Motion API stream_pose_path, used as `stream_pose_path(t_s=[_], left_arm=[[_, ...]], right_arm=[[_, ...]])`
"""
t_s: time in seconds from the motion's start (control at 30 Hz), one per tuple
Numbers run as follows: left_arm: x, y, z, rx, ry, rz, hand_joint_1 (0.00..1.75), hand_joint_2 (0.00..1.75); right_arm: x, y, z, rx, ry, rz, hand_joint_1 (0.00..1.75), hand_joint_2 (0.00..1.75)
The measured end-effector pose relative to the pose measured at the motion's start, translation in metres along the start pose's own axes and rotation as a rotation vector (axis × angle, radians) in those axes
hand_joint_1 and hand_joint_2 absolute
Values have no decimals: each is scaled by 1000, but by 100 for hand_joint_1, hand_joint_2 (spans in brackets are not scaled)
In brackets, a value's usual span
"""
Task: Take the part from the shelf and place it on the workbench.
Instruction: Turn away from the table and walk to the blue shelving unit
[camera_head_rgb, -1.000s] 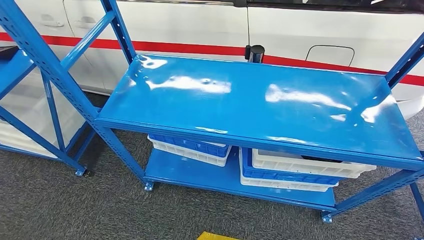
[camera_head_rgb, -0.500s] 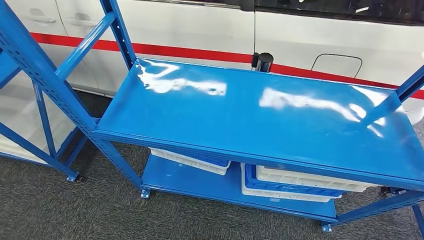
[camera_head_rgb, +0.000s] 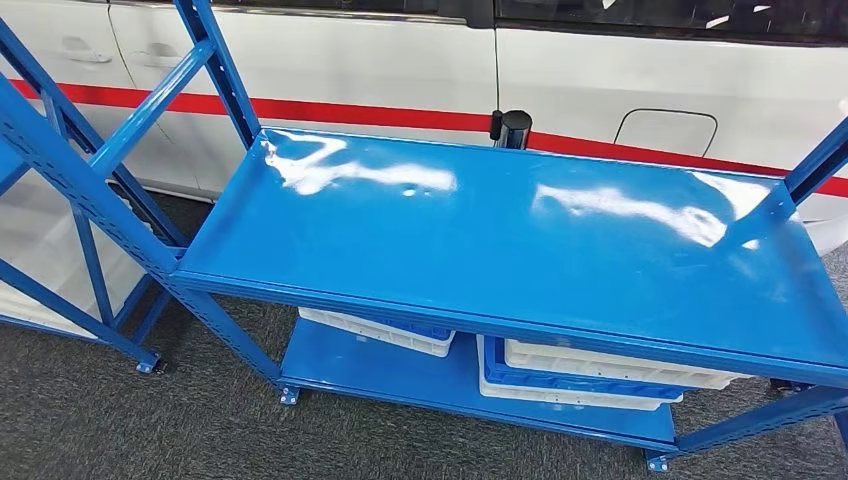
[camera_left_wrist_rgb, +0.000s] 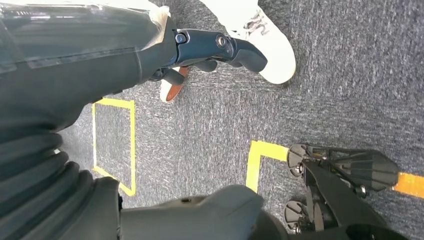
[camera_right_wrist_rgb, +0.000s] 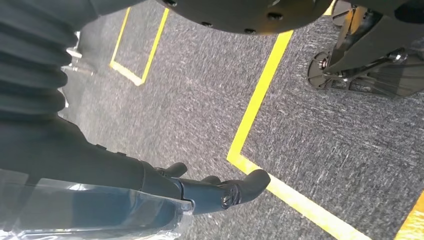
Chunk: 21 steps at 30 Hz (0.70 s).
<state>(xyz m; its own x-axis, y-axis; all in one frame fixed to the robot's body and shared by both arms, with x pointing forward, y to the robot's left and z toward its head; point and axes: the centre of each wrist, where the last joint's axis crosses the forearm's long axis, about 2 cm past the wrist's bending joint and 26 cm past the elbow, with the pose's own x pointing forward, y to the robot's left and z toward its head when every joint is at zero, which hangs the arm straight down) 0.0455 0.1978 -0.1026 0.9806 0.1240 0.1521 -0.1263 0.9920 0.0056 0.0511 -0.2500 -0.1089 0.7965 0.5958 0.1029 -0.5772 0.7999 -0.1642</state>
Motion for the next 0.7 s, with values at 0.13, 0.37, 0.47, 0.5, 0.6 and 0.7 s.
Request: stream_pose_path(t_s=[0.13, 0.37, 0.47, 0.5, 0.6, 0.7], left_arm=[[-3, 12, -2, 12, -1, 12, 0, 175], [-7, 33, -5, 30, -15, 7, 0, 87], [-9, 41, -6, 39, -22, 1, 0, 0], [-10, 44, -6, 40, -25, -1, 0, 0], [-12, 52, -6, 43, -31, -8, 0, 131], [-14, 59, -7, 45, -39, -15, 0, 175]], right_arm=[[-7, -1, 0, 7, 3, -65, 0, 175], [-18, -3, -1, 9, 5, -168, 0, 0], [-23, -3, -1, 12, 1, -210, 0, 0], [-25, -4, -1, 12, 0, -224, 0, 0], [-30, -4, -1, 16, -2, -268, 0, 0], [-33, -4, 0, 17, -4, -311, 0, 0]])
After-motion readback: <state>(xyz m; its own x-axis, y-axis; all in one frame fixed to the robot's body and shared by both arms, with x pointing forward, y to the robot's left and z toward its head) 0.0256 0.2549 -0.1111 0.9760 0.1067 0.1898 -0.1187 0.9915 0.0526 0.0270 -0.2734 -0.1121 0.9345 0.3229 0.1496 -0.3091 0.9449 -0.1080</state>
